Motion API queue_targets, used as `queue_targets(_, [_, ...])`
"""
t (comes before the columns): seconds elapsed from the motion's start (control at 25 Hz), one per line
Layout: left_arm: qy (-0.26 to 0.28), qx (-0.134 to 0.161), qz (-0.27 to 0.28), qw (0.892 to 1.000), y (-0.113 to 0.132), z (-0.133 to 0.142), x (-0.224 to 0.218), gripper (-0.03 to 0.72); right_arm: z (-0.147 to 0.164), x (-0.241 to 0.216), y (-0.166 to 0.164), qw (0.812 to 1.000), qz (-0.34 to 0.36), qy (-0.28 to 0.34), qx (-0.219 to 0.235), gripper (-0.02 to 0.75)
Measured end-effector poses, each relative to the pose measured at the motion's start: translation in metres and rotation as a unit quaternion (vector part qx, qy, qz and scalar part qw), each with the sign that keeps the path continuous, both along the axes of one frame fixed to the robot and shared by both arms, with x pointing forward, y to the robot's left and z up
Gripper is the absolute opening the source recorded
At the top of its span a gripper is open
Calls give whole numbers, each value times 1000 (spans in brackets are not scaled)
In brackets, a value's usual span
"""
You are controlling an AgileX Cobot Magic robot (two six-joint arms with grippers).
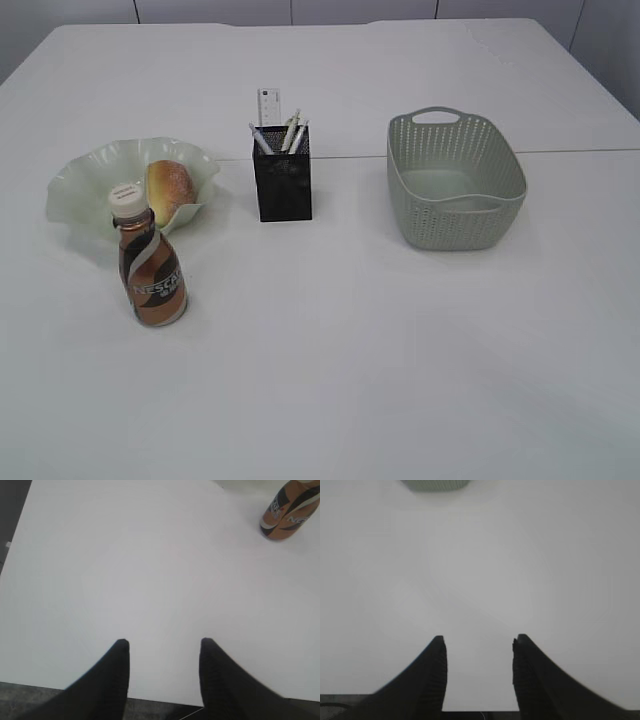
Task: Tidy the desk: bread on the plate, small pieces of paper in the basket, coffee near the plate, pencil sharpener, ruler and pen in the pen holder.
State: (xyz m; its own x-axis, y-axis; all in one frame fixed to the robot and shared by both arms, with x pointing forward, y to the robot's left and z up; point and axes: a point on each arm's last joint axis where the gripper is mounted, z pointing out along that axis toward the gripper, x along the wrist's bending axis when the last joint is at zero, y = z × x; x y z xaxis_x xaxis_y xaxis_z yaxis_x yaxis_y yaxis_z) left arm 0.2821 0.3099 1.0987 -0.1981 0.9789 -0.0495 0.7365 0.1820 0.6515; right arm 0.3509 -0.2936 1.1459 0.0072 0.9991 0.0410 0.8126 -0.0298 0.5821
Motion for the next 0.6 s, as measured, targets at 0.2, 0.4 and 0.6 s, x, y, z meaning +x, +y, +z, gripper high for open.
queue_targets(0.2, [-63, 1, 1, 998, 0, 3, -28, 362, 16, -51, -1, 996, -8, -93, 15, 326])
queue_targets(0.4, [-143, 0, 1, 990, 0, 3, -61, 363, 18, -104, -3, 983, -9, -181, 24, 325])
queue_targets(0.6, [-198, 0, 1, 980, 0, -1, -86, 363, 0, -142, -5, 971, -8, -237, 27, 326])
